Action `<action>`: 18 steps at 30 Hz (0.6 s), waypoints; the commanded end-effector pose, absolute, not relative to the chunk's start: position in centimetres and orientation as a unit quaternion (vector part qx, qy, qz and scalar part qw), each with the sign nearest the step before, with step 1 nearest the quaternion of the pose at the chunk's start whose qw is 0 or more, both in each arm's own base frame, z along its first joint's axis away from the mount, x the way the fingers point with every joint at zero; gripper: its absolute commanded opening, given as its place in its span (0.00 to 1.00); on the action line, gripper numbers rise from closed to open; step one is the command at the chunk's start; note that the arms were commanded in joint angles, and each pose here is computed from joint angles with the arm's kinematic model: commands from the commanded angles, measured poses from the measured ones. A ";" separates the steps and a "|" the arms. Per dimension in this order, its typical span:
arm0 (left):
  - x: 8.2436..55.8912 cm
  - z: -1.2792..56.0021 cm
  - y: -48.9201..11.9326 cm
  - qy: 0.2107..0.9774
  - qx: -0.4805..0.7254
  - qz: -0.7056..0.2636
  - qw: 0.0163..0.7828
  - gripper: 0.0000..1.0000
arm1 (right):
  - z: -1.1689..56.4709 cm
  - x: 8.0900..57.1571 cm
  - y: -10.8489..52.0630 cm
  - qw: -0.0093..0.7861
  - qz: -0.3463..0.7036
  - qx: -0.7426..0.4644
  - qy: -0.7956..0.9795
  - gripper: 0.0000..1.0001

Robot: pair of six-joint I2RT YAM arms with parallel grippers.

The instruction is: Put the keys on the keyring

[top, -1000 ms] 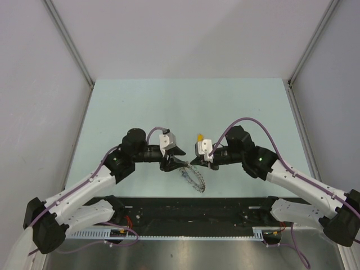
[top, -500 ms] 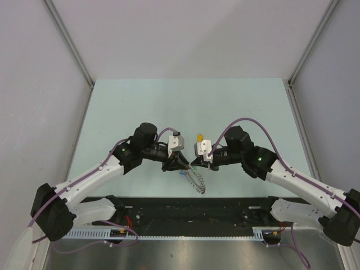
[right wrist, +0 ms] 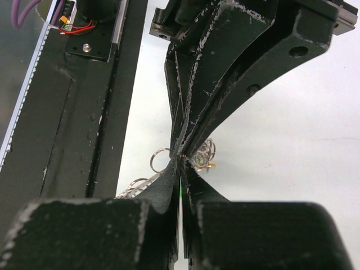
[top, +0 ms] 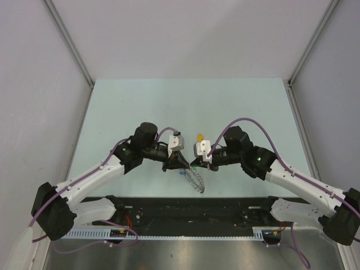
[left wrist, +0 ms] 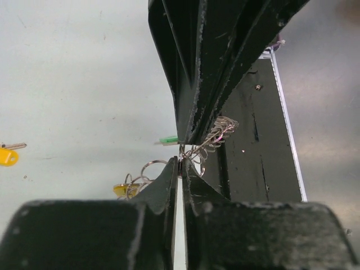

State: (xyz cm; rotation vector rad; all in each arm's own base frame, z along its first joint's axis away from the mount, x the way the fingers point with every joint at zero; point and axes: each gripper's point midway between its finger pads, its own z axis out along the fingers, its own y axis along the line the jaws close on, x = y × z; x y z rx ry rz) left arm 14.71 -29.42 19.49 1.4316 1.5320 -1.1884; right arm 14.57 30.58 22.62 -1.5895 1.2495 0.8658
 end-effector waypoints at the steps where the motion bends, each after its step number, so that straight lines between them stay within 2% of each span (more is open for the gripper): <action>1: 14.8 21.6 -30.0 0.568 0.560 -0.473 0.374 0.00 | 26.3 14.9 31.6 0.496 0.352 -0.644 0.464 0.00; 14: 17.4 23.4 -28.1 0.622 0.457 -0.428 0.470 0.00 | 26.0 15.8 30.5 0.500 0.330 -0.635 0.488 0.00; 18: 18.0 25.0 -27.8 0.613 0.422 -0.431 0.511 0.01 | 26.0 15.8 30.8 0.499 0.334 -0.636 0.484 0.00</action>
